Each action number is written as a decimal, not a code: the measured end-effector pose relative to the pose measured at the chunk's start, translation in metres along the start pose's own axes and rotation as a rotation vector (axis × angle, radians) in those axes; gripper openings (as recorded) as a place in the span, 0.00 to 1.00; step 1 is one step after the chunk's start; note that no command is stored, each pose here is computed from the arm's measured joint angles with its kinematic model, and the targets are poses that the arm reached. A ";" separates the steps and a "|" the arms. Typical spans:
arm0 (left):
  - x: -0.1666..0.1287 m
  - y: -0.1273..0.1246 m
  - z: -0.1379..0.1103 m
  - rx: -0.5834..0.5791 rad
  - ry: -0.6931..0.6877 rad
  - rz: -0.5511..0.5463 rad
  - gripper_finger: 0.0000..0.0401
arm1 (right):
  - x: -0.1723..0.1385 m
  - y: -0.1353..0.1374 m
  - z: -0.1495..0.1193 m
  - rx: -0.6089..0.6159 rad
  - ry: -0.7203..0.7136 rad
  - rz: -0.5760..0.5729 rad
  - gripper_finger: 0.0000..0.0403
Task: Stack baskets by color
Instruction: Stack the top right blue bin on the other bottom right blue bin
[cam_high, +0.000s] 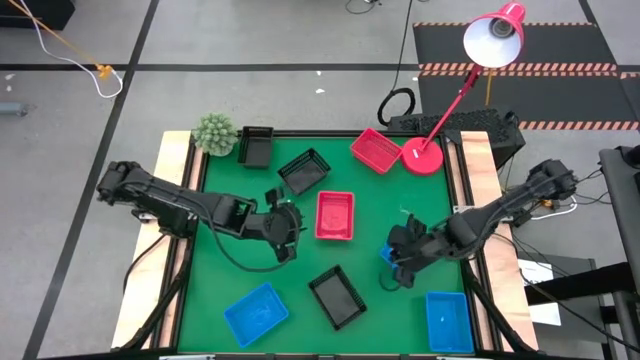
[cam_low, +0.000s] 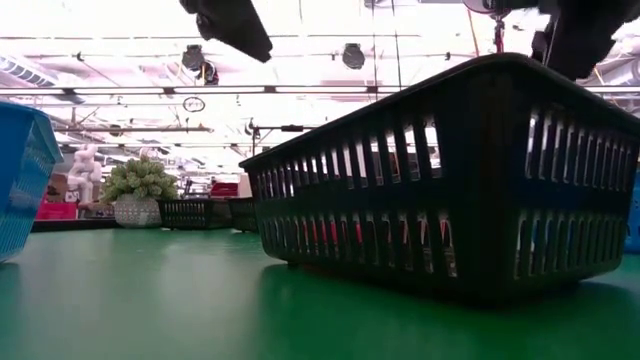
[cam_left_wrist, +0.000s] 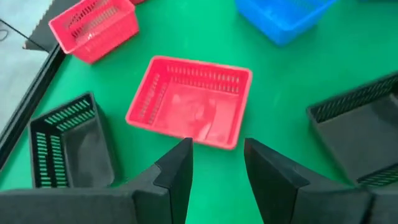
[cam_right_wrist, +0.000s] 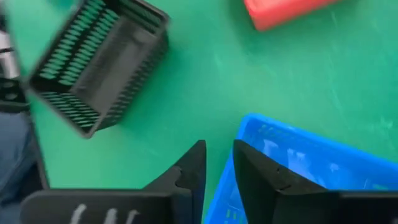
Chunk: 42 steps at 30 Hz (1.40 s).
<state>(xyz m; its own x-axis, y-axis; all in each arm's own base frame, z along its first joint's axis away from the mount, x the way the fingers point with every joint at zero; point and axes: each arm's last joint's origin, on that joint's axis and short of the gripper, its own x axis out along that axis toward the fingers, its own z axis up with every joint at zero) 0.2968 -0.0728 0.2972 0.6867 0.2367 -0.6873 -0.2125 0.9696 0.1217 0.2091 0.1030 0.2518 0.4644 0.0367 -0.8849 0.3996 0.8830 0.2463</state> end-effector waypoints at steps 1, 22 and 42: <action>-0.001 -0.001 0.001 -0.011 -0.013 -0.006 0.37 | 0.004 0.001 0.000 0.022 0.016 -0.017 0.20; -0.013 -0.031 0.000 -0.019 -0.101 -0.109 0.37 | 0.031 0.012 -0.006 0.324 0.130 -0.056 0.25; -0.025 -0.054 -0.008 0.044 -0.109 -0.173 0.37 | 0.060 0.016 -0.010 0.317 0.210 -0.128 0.34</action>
<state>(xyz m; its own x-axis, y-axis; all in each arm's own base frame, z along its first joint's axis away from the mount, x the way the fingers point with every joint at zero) 0.2850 -0.1315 0.3022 0.7817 0.0699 -0.6197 -0.0561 0.9976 0.0418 0.2353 0.1241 0.1981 0.2368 0.0599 -0.9697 0.6830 0.6996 0.2100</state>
